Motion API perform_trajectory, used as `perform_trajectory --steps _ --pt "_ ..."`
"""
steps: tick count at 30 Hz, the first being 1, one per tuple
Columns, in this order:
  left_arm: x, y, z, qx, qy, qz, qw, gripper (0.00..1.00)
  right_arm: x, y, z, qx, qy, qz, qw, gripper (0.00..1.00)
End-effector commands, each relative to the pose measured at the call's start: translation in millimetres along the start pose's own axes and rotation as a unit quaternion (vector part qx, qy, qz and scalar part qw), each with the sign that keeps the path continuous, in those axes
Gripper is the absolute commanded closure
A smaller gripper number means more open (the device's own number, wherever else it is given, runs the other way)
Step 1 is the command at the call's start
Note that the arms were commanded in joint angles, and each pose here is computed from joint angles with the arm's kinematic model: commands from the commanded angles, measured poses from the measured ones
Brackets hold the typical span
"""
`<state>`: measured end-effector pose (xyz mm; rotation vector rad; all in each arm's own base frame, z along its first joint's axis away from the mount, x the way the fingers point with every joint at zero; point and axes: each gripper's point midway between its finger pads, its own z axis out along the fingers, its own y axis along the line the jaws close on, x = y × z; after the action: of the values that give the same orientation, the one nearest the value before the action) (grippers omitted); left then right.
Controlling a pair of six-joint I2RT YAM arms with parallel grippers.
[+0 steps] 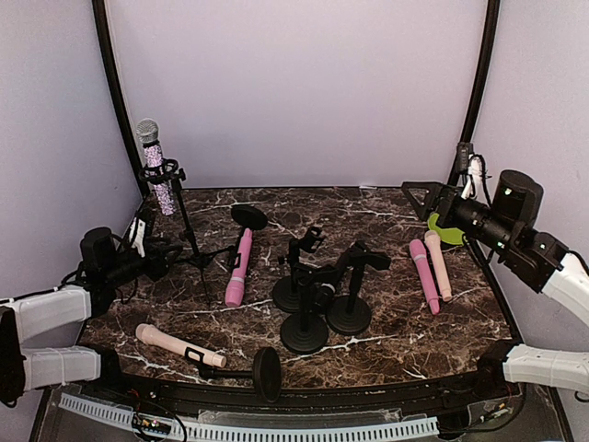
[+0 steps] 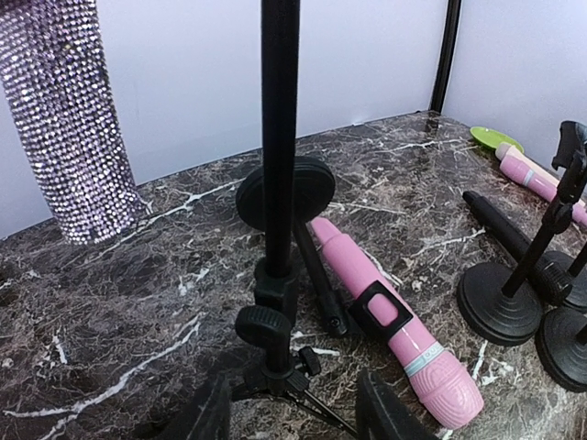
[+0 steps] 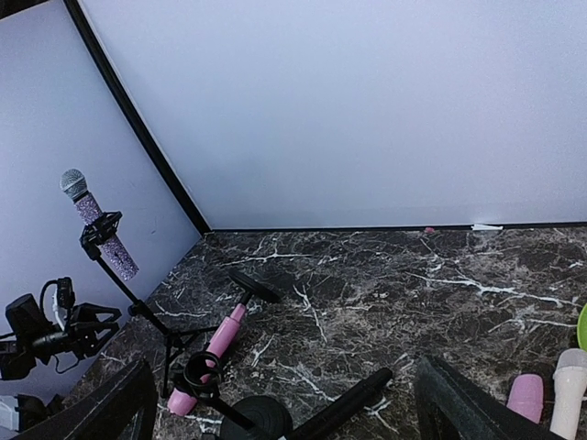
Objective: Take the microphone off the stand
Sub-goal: Unscrew the knob on the microphone stand.
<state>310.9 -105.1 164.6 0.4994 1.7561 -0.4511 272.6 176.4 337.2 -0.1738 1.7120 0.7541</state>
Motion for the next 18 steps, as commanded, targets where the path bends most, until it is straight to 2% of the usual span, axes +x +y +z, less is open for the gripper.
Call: perform_trajectory --steps 1,18 --pt "-16.1 -0.4 6.4 0.009 -0.016 0.052 0.998 0.53 -5.3 5.3 4.6 -0.015 -0.005 -0.008 1.0 0.01" --pt "-15.7 7.3 25.7 0.016 0.003 0.054 0.998 0.63 -3.8 6.7 15.8 -0.018 0.006 -0.006 1.0 0.01"
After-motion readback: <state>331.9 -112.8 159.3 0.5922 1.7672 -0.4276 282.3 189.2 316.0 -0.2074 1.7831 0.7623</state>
